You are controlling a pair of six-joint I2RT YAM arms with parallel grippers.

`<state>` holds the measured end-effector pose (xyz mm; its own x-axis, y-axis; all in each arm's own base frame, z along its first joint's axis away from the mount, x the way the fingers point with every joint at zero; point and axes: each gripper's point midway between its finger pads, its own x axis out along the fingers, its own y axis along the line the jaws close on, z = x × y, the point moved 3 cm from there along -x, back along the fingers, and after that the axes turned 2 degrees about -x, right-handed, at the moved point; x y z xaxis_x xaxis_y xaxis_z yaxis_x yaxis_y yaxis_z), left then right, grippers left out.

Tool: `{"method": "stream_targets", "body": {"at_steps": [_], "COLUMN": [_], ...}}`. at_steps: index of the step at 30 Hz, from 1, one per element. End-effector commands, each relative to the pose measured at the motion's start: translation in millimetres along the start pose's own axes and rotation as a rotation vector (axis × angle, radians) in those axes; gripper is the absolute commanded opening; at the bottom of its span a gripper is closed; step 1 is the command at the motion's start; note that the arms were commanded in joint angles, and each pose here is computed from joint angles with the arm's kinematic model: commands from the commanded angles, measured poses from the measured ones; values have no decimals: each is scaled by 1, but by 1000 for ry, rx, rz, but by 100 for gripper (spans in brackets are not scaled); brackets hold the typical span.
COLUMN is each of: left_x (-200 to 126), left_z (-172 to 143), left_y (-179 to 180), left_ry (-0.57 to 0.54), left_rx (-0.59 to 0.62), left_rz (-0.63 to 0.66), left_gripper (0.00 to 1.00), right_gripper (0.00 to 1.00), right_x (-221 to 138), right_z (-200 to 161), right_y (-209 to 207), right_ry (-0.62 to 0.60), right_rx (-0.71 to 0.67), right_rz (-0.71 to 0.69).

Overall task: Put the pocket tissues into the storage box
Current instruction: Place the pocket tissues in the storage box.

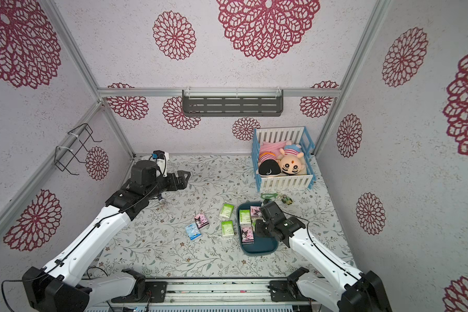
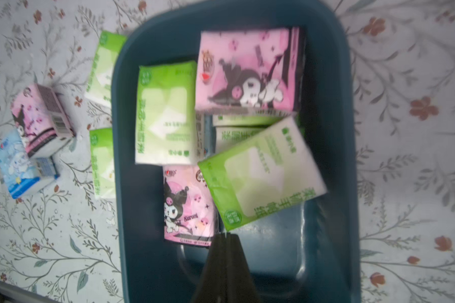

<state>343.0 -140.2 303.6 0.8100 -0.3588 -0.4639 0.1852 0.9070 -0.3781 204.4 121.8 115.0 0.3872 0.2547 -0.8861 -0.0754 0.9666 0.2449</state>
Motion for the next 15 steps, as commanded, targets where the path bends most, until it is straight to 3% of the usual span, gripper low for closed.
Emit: {"method": "stream_targets", "body": {"at_steps": [1,8,15], "left_x": [-4,-2,-1], "left_z": [5,3,1], "left_y": [-2,-1,0], "left_ry": [-19,-14,-6], "left_rx": [-1,1,3], "left_rz": [-4,1,7], "left_gripper": [97,97,97], "right_gripper": [0,0,0], "right_x": [4,20,31], "right_z": [-9,-12,14], "right_y": [4,-3,-11], "right_ry": [30,53,15], "right_rx": [67,70,90], "right_rz": [32,-16,-99]}}
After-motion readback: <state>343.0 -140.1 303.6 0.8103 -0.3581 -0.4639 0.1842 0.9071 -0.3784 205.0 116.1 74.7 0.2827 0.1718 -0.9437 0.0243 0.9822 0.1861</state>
